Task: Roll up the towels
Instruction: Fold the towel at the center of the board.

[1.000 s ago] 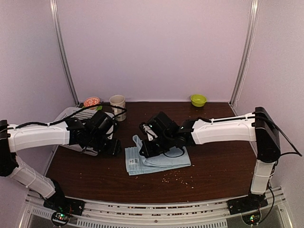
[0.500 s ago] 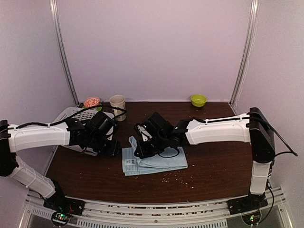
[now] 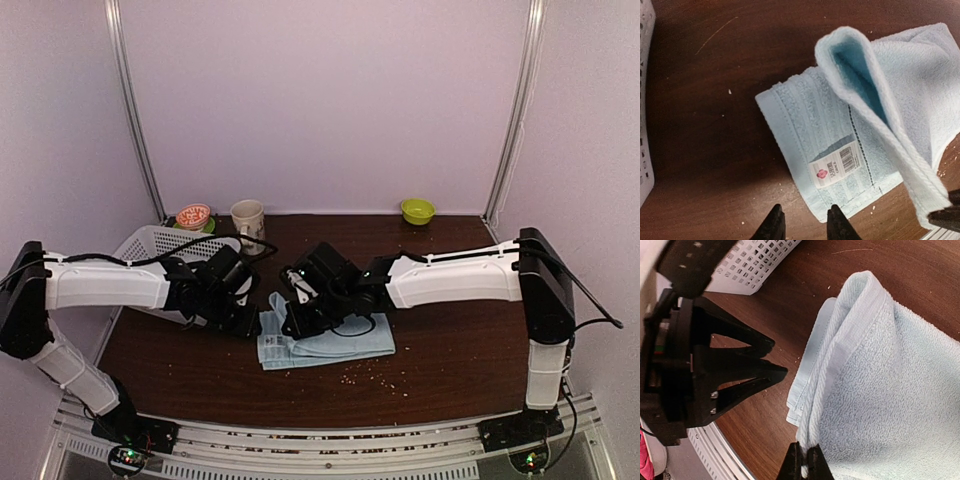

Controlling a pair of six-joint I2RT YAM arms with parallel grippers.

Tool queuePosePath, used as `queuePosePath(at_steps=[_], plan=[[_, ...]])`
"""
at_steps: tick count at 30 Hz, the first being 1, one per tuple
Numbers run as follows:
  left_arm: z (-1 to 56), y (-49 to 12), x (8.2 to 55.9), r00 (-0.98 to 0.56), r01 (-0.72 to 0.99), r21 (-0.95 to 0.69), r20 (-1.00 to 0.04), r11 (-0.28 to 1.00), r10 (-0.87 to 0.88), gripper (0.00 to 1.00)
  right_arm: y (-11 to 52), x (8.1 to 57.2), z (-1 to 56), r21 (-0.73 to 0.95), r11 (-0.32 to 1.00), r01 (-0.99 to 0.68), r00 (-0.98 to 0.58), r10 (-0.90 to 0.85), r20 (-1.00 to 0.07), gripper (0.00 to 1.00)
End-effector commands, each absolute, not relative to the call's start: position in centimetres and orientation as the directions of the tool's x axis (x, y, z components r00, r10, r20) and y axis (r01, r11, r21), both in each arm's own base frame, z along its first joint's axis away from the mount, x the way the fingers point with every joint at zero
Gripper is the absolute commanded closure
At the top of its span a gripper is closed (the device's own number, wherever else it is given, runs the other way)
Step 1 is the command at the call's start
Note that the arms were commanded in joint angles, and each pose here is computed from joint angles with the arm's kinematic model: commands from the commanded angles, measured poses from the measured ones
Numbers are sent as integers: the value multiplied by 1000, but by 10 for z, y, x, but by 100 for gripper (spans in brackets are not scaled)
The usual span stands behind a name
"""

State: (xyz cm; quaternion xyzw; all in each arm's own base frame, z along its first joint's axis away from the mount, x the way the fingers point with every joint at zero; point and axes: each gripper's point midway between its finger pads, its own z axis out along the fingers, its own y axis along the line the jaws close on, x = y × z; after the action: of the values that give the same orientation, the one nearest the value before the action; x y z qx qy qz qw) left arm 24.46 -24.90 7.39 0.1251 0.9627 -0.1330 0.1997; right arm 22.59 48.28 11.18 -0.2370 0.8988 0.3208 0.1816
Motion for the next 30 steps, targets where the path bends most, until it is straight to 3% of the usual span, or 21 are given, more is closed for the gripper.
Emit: queuePosePath(at_steps=[1, 10, 30], plan=[[60, -262, 249, -899, 288, -252, -404, 924, 170, 78, 491, 224, 119, 503, 664, -553, -816, -310, -488, 100], [34, -265, 246, -919, 267, -259, -357, 928, 165, 100, 493, 225, 120, 507, 662, -553, -816, -307, -490, 100], [19, -262, 237, -933, 241, -284, -331, 928, 142, 100, 506, 222, 111, 536, 646, -544, -829, -316, -461, 100]])
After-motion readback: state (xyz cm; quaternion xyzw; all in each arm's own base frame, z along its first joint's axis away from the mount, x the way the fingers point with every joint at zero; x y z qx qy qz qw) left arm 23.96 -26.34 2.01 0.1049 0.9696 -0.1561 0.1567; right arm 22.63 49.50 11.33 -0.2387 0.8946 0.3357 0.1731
